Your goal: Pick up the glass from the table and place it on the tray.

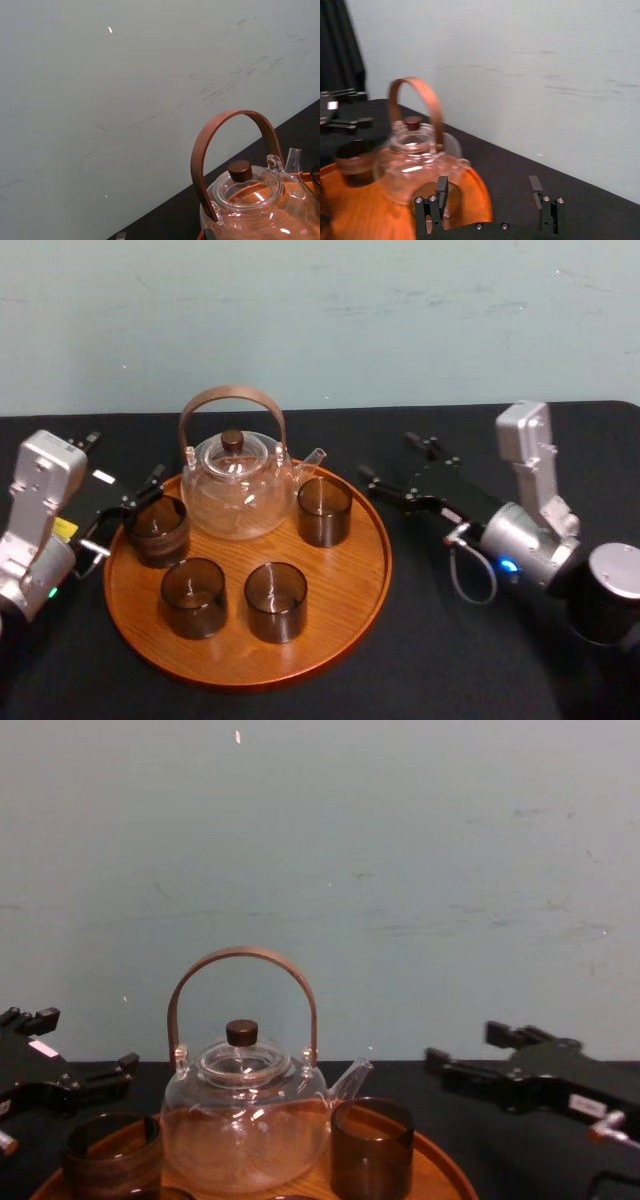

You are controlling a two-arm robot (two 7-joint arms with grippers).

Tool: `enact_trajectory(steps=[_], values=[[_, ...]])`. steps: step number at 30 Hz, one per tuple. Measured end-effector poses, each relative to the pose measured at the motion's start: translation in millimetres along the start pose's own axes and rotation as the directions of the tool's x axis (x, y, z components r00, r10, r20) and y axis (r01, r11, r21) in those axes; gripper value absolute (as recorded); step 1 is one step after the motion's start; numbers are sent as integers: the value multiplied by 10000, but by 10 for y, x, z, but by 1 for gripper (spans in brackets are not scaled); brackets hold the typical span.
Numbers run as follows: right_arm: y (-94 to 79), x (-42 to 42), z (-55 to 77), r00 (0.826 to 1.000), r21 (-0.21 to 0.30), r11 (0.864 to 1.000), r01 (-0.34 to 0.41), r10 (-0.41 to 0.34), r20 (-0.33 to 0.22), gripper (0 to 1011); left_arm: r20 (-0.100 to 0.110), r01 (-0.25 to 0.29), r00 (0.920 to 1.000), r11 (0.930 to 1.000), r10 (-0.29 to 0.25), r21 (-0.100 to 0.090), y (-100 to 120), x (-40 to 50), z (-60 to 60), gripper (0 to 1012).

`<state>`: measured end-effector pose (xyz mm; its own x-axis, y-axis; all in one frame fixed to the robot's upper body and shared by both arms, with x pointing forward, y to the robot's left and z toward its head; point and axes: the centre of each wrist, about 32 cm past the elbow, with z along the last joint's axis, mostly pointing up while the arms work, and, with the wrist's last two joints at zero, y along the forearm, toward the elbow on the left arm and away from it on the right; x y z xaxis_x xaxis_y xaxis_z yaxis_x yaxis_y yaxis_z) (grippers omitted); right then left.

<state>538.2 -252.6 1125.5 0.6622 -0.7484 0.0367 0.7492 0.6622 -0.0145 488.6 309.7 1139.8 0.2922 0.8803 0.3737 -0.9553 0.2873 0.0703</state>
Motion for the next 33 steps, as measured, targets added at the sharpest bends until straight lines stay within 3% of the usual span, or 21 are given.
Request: enact_trajectory(steps=[7,18,24,33], values=[[-221,162,-52,9925,-82,9925,1216,-1217,-122,1002,1,0,10000,10000,0,0,0,0,0,1002],[-447,355,-181,9573,-426,9564,2889,-2890,40,1002,0,0,10000,10000,0,-1,0,0,0,1001],[-448,384,-213,9504,-518,9493,3101,-3109,-73,1003,0,1,10000,10000,-1,0,0,0,0,1001],[-445,381,-208,9515,-513,9503,3070,-3077,-47,1002,0,0,10000,10000,0,0,0,0,0,1001]])
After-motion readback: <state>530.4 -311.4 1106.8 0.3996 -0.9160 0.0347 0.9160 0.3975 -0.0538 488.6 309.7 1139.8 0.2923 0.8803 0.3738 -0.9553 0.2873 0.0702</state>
